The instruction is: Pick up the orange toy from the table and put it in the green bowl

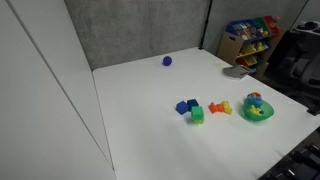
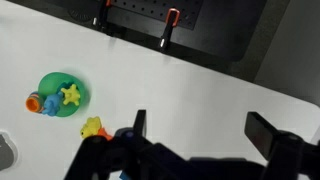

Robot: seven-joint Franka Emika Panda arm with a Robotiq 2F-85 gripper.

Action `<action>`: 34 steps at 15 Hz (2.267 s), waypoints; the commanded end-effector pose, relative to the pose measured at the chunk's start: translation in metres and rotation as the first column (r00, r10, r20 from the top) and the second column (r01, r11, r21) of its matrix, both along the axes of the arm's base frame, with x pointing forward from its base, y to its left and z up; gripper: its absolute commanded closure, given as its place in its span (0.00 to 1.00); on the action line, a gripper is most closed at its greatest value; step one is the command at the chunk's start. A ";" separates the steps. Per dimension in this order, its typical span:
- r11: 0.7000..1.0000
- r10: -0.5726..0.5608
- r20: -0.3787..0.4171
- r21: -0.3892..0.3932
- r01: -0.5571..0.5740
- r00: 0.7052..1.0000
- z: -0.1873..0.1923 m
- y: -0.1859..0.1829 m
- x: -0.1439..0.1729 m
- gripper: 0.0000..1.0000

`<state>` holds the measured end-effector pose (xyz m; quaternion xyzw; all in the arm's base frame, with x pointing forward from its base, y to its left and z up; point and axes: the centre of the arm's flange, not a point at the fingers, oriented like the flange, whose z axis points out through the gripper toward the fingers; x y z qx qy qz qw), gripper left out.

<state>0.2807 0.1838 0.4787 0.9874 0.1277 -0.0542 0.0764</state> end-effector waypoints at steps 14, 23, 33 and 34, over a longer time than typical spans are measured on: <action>0.999 -0.018 -0.024 0.051 0.019 1.000 -0.004 -0.012 0.044 0.00; 0.988 -0.052 -0.047 0.144 0.058 0.998 -0.029 -0.061 0.138 0.00; 0.991 -0.074 0.016 0.109 0.072 0.997 -0.123 -0.099 0.248 0.00; 0.991 -0.082 0.017 0.107 0.080 0.996 -0.136 -0.102 0.256 0.00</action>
